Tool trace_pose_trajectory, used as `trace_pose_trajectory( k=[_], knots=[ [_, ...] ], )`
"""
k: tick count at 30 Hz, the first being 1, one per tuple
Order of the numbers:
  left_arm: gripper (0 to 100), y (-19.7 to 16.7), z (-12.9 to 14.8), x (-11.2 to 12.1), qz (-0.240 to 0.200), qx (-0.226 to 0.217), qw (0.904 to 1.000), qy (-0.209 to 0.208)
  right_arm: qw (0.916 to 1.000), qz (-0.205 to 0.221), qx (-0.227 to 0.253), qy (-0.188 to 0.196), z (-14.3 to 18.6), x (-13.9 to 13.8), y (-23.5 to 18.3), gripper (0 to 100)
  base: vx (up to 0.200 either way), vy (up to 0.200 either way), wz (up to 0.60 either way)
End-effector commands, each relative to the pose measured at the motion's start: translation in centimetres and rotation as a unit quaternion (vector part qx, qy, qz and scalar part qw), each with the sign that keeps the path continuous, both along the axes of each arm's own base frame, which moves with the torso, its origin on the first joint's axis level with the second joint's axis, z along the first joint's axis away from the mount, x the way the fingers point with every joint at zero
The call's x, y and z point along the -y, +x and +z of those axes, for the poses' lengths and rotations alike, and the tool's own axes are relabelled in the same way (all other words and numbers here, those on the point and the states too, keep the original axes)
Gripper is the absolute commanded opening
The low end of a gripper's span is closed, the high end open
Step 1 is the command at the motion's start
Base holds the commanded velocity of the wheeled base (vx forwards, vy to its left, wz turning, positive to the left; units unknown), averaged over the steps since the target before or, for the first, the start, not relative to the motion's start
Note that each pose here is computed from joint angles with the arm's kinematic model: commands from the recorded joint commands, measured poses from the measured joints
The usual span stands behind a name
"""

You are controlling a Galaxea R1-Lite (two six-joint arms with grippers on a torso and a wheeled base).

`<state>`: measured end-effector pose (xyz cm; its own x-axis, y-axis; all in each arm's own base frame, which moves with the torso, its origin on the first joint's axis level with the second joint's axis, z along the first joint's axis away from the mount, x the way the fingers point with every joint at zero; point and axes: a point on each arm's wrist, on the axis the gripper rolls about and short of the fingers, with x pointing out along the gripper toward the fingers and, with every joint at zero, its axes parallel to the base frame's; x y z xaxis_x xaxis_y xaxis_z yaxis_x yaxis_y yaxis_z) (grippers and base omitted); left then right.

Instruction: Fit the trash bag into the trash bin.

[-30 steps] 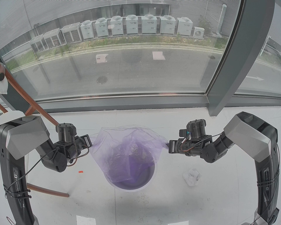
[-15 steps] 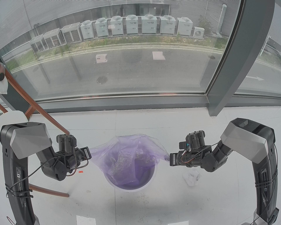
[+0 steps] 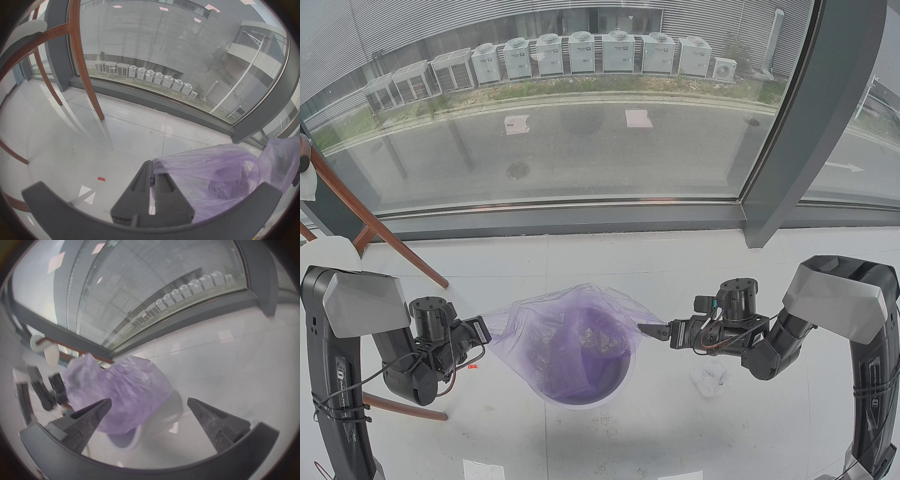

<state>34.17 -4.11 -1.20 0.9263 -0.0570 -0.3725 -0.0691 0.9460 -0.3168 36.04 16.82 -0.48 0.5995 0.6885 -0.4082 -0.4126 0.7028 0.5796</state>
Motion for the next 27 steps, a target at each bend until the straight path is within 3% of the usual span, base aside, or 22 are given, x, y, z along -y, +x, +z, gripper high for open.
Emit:
trace_pose_trajectory(
  k=[1, 3, 8, 11, 14, 17, 20, 27],
  knots=[
    [0, -0.2, 0.4, 0.6, -0.009, 0.018, 0.9998, -0.002, 0.9915, 0.014, -0.047, 0.120, 7.3, 0.4, -2.7, 100, 0.000, 0.000, 0.00],
    [0, -0.2, 0.5, 1.2, -0.016, 0.025, 0.9995, -0.003, 0.9840, 0.020, -0.094, 0.150, 8.9, 0.2, -3.5, 100, 0.000, 0.000, 0.00],
    [0, -0.3, 0.5, 1.9, -0.027, 0.028, 0.9992, -0.003, 0.9653, -0.003, -0.200, 0.168, 11.0, -0.9, -3.7, 100, 0.000, 0.000, 0.00],
    [0, -0.3, 0.5, 2.1, -0.029, 0.028, 0.9992, -0.004, 0.9476, -0.022, -0.251, 0.196, 13.2, -2.0, -3.0, 100, 0.000, 0.000, 0.00],
    [0, -0.3, 0.5, 2.1, -0.028, 0.028, 0.9992, -0.003, 0.9212, -0.047, -0.312, 0.228, 15.6, -3.3, -2.1, 100, 0.000, 0.000, 0.00],
    [0, -0.3, 0.5, 2.0, -0.027, 0.028, 0.9992, -0.003, 0.9054, -0.055, -0.350, 0.233, 17.3, -4.7, -1.7, 100, 0.000, 0.000, 0.00],
    [0, -0.3, 0.6, 2.1, -0.026, 0.036, 0.9990, -0.003, 0.9018, -0.058, -0.369, 0.218, 16.7, -6.1, -1.1, 100, 0.000, 0.000, 0.00],
    [0, -0.4, 1.0, 3.0, -0.040, 0.051, 0.9979, -0.003, 0.9038, -0.076, -0.371, 0.198, 14.6, -8.3, -0.2, 100, 0.000, 0.000, 0.00]
  ],
)
